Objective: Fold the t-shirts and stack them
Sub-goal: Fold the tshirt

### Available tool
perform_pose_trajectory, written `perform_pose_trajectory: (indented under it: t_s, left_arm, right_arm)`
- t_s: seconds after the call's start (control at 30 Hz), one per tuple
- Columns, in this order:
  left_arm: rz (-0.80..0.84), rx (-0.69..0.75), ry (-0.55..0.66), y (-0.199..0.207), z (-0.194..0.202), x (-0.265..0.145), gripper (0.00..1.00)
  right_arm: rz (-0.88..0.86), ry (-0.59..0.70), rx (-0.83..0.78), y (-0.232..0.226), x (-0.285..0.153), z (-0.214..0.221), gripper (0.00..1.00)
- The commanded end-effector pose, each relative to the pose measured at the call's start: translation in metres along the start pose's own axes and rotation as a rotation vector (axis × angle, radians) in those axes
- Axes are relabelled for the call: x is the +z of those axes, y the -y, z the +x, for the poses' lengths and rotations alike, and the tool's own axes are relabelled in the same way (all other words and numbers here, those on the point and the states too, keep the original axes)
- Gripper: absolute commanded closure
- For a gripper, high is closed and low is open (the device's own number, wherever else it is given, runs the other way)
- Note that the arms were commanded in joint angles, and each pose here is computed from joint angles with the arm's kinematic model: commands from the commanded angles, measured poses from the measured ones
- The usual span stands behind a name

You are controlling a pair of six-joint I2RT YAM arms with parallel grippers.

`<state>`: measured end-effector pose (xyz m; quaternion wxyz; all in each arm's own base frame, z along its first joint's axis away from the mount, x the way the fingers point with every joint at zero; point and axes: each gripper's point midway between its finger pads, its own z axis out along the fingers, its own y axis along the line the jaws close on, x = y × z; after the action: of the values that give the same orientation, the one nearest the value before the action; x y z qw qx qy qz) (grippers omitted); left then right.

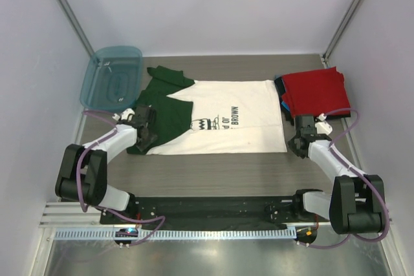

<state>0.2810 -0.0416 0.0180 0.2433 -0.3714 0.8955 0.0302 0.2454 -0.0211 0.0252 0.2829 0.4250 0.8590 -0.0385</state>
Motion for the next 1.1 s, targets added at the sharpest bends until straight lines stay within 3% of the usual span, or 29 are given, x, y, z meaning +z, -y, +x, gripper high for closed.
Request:
perform_pose_trajectory:
  t_s: [0.0,0.13,0.3,0.43,0.57,0.7,0.87,0.9,0.93,1.07]
  left_arm:
    - [-0.070,0.064,-0.046,-0.025,0.025,0.004,0.61]
    - [-0.066,0.088,0.013,-0.020,0.025,-0.010,0.61]
    - [0.070,0.195,0.088,0.013,0.018,-0.035,0.50]
    - [0.219,0.180,0.200,0.038,-0.009,-0.062,0.39]
    - [0.255,0.132,0.345,0.053,-0.052,-0.097,0.20]
    - [0.323,0.139,0.389,0.086,-0.071,-0.106,0.14]
    - [0.449,0.172,0.408,0.159,-0.096,-0.118,0.09]
    - [0.418,0.229,0.381,0.168,-0.091,-0.101,0.08]
    - [0.412,0.237,0.372,0.175,-0.095,-0.101,0.08]
    - [0.435,0.218,0.372,0.210,-0.128,-0.108,0.07]
  right_arm:
    - [-0.032,0.064,-0.003,-0.009,-0.011,-0.021,0.86]
    - [-0.112,0.101,-0.079,-0.034,-0.026,-0.045,0.84]
    - [-0.309,0.110,-0.224,-0.097,-0.053,-0.080,0.84]
    - [-0.452,0.096,-0.258,-0.147,-0.067,-0.097,0.76]
    - [-0.488,0.131,-0.276,-0.193,-0.067,-0.132,0.72]
    - [-0.480,0.097,-0.290,-0.229,-0.035,-0.146,0.71]
    - [-0.446,0.070,-0.290,-0.270,0.021,-0.158,0.73]
    - [-0.439,0.068,-0.292,-0.276,0.028,-0.161,0.72]
    - [-0.401,0.033,-0.303,-0.276,0.055,-0.151,0.72]
    - [-0.363,0.057,-0.300,-0.300,0.079,-0.171,0.72]
